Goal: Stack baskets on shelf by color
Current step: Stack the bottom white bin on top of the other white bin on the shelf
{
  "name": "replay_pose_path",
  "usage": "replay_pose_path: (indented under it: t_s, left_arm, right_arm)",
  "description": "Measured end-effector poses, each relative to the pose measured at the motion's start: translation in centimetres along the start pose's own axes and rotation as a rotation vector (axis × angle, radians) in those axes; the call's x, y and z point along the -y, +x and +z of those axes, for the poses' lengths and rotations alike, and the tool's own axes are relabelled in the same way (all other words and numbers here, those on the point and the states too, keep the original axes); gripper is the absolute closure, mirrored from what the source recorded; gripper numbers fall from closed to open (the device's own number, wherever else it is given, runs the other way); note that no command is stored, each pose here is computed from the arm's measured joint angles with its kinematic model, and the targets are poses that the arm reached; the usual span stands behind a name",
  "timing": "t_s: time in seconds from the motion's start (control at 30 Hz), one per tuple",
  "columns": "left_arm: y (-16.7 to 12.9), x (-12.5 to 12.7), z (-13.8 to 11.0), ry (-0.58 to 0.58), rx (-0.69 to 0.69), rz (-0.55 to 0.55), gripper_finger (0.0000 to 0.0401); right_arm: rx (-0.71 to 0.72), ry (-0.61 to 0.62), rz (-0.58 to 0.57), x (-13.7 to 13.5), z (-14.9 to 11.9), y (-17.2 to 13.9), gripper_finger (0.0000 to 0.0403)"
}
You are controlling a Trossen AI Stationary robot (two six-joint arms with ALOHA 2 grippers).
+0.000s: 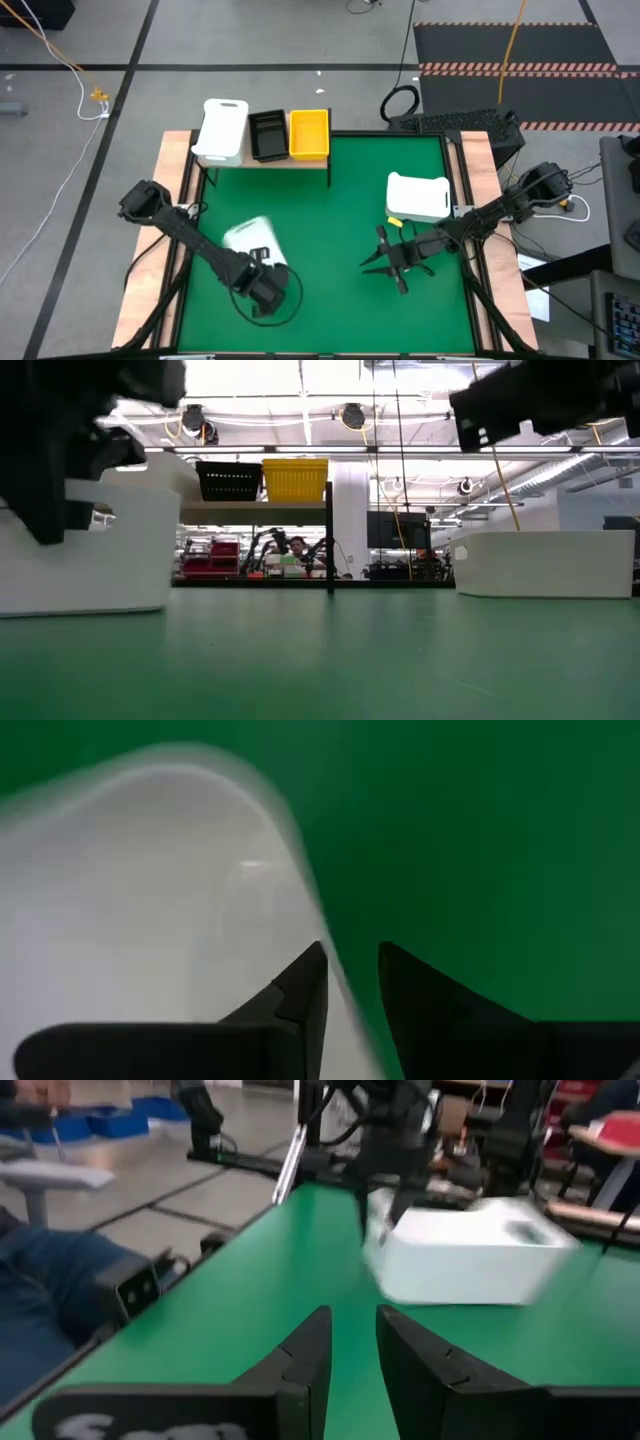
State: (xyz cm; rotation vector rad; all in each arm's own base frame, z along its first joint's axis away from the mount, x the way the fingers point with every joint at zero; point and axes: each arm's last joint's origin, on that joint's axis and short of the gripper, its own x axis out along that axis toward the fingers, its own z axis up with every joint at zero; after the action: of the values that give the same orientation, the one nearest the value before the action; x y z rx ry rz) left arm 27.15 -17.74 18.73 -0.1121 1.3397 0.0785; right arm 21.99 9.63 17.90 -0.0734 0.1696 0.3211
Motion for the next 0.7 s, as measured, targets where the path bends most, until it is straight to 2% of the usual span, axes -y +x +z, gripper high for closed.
replay_pose_path:
  t_s: [0.07, 0.23, 0.43, 0.5, 0.6, 0.7]
  left_arm:
    - [-0.2, 0.3, 0.7, 0.012, 0.029, -0.054, 0.0309]
    - [-0.4, 0.1, 1.7, 0.038, 0.084, -0.094, 0.0309]
    - [0.2, -0.5, 1.4, 0.035, 0.021, -0.123, 0.0313]
    - [0.4, -0.5, 1.2, 0.068, -0.008, -0.138, 0.0332]
    - [0.1, -0.8, 0.9, 0.081, -0.057, -0.156, 0.0385]
    - [-1.3, -1.2, 0.9, 0.043, -0.041, -0.178, 0.0394]
  right_arm:
    - [0.025, -0.005, 0.000, 0.0, 0.2, 0.0, 0.0328]
    - [0.038, 0.003, 0.003, 0.0, 0.4, 0.0, 0.0328]
    - [0.030, 0.004, 0.004, 0.0, 0.3, 0.0, 0.0328]
    - [0.028, -0.006, 0.004, 0.0, 0.3, 0.0, 0.0328]
    - [0.004, -0.009, 0.005, 0.0, 0.0, 0.0, 0.0328]
    - [-0.014, -0.010, 0.005, 0.0, -0.1, 0.0, 0.0328]
